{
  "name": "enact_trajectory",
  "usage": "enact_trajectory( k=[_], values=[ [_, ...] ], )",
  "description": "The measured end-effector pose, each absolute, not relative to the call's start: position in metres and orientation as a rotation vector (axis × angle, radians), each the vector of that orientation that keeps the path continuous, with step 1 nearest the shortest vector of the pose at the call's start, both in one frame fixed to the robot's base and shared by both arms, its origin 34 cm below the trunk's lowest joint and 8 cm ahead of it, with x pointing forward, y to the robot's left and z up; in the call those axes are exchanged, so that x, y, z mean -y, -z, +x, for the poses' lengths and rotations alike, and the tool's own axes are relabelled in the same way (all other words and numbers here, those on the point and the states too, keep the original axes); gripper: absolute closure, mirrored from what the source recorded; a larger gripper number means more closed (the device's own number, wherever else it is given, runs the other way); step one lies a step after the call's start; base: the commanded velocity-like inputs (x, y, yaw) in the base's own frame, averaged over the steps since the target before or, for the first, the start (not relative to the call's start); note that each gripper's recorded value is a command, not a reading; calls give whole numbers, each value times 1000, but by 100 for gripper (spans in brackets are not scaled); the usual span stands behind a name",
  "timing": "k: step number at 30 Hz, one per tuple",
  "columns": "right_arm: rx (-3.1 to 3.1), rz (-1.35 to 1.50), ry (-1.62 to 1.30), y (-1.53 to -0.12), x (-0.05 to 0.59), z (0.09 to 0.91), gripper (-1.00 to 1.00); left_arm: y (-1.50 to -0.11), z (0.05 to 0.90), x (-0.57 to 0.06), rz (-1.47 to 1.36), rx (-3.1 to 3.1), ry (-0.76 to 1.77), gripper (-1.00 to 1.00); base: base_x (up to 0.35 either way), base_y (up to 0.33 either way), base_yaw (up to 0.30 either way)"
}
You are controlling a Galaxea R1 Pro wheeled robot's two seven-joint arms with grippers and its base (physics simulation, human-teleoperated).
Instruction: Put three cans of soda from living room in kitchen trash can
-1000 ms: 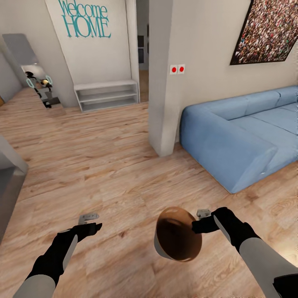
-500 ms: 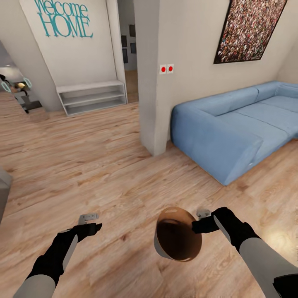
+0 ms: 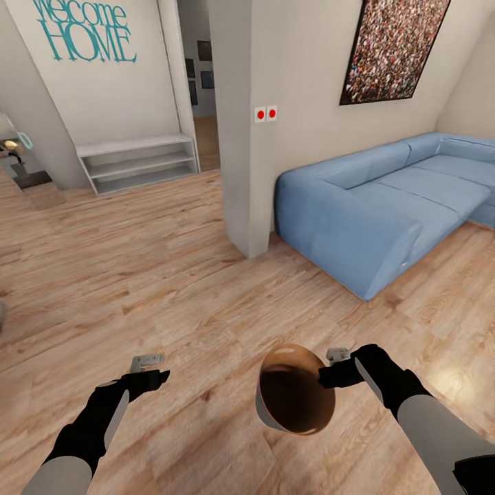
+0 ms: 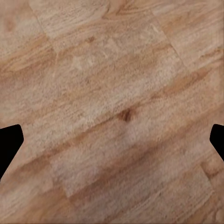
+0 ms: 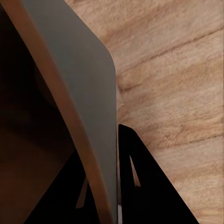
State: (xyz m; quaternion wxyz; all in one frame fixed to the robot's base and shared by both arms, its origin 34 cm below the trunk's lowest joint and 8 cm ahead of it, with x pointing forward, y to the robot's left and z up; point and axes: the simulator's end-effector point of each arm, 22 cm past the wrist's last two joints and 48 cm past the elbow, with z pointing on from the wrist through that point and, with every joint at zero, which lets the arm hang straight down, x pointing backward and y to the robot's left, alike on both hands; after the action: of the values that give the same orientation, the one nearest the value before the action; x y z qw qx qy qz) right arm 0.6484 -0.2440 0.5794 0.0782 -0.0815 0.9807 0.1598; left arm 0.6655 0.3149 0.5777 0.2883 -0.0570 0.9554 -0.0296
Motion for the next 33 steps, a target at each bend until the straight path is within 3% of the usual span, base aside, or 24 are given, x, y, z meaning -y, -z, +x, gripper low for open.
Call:
enact_trajectory(
  k=[12,33],
  values=[
    [-2937,-238,-483,-579,244,648,100,-577,666,-315,-151,-2550,77,-100,-29,-30,-169],
    [-2937,-241,-477,-579,245,648,100,-577,666,-313,-141,-2552,77,-100,-215,-198,-248]
  ],
)
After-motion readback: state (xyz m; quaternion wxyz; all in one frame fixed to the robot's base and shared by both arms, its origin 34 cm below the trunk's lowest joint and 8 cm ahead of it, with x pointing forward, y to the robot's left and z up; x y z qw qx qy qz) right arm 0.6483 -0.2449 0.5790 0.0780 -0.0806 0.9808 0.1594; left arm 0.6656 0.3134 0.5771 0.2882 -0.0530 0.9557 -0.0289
